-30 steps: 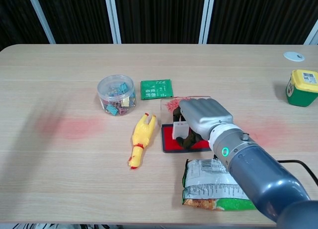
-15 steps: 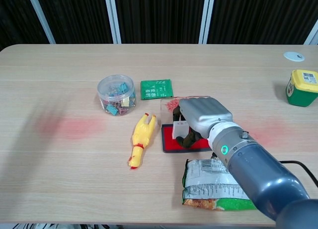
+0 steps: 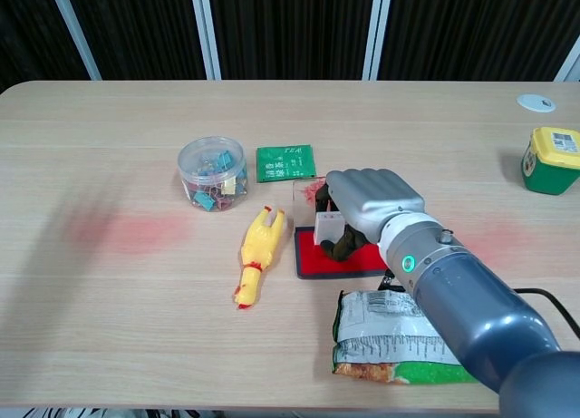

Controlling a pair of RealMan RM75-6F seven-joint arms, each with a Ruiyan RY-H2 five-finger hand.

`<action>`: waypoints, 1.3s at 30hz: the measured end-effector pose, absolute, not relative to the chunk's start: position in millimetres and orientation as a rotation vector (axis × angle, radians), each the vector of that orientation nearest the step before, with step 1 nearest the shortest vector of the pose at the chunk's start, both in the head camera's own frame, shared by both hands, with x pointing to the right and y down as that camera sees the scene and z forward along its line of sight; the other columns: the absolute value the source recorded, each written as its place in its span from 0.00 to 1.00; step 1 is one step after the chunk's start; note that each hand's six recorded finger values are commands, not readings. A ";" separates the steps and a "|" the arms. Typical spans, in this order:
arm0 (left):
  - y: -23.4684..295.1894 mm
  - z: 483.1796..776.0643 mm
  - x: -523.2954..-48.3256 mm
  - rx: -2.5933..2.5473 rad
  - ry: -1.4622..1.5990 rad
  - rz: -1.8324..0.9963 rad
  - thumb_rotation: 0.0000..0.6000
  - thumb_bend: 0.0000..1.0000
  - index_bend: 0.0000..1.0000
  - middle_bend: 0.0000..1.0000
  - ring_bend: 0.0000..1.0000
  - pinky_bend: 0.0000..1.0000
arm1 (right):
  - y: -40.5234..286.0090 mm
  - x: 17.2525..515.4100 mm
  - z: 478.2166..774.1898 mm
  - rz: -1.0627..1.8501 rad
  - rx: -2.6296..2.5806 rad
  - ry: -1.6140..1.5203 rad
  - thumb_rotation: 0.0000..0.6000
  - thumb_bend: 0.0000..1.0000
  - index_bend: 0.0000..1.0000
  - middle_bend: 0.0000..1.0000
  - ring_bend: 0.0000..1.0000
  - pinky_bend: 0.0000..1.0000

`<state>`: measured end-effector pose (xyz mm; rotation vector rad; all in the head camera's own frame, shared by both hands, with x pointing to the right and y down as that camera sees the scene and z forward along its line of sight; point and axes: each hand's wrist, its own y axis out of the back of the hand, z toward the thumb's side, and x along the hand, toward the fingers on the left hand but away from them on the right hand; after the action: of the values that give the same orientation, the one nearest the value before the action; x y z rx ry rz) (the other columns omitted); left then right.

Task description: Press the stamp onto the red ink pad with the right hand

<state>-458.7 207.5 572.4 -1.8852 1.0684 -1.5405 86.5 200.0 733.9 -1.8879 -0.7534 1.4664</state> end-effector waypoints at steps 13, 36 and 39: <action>207.4 572.8 -458.5 -1.887 1.068 -1.542 1.00 0.00 0.00 0.00 0.00 0.00 | 210.8 88.5 745.2 1.489 -1.889 -0.717 1.00 0.56 0.77 0.63 0.50 0.46; 207.8 571.6 -457.4 -1.876 1.070 -1.528 1.00 0.00 0.00 0.00 0.00 0.00 | 184.3 115.2 716.2 1.447 -1.829 -0.824 1.00 0.56 0.76 0.63 0.50 0.46; 208.3 571.4 -457.5 -1.872 1.068 -1.527 1.00 0.00 0.00 0.00 0.00 0.00 | 183.4 130.4 715.1 1.471 -1.812 -0.836 1.00 0.56 0.76 0.63 0.50 0.46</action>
<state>-457.5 208.3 571.4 -1.8721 1.0680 -1.5266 130.4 183.4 715.1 -1.8118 -0.8355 1.4711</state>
